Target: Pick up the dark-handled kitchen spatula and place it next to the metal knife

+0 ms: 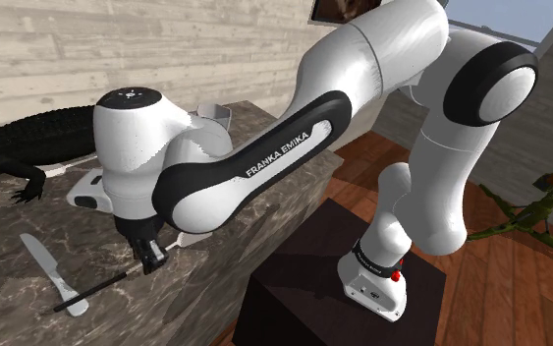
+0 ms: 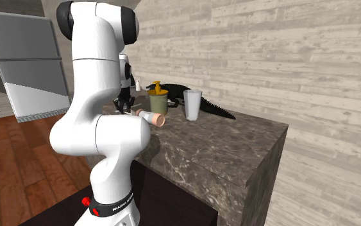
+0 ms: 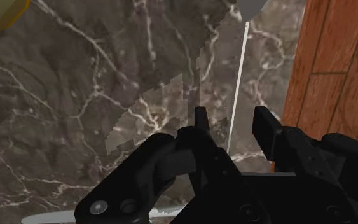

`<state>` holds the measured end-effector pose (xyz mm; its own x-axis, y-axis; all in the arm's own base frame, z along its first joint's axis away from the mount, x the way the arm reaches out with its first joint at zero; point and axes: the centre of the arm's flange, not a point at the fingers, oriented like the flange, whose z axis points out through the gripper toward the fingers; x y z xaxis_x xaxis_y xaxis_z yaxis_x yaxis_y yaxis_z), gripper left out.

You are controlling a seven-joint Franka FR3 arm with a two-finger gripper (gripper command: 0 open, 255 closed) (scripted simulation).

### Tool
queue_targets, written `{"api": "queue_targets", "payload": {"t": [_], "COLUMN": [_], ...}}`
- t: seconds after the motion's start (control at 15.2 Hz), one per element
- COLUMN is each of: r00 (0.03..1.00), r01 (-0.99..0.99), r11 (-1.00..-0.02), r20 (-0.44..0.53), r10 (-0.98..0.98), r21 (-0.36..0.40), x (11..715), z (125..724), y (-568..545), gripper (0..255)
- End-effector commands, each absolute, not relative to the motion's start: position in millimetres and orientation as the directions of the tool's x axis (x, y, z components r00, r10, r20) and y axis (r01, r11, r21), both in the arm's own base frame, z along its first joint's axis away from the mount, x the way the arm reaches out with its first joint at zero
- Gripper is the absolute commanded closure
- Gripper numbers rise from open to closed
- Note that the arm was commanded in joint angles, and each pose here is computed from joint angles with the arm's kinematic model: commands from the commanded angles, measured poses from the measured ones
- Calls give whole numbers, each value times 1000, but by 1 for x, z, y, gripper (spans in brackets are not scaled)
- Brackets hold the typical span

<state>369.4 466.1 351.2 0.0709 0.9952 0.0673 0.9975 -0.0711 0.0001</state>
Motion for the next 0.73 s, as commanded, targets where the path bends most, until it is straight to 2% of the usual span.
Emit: {"api": "queue_targets", "payload": {"t": [0.0,0.26,0.53,0.66], "r00": [71,71,71,71], "r01": [997,997,997,997], "r11": [-71,-71,-71,-71], "r20": [66,66,66,66], "r10": [995,995,995,995], "r21": [0,0,0,0], "x": [369,369,369,369], "z": [351,350,400,400], "y": [466,466,463,462], "gripper": [0,0,0,0]}}
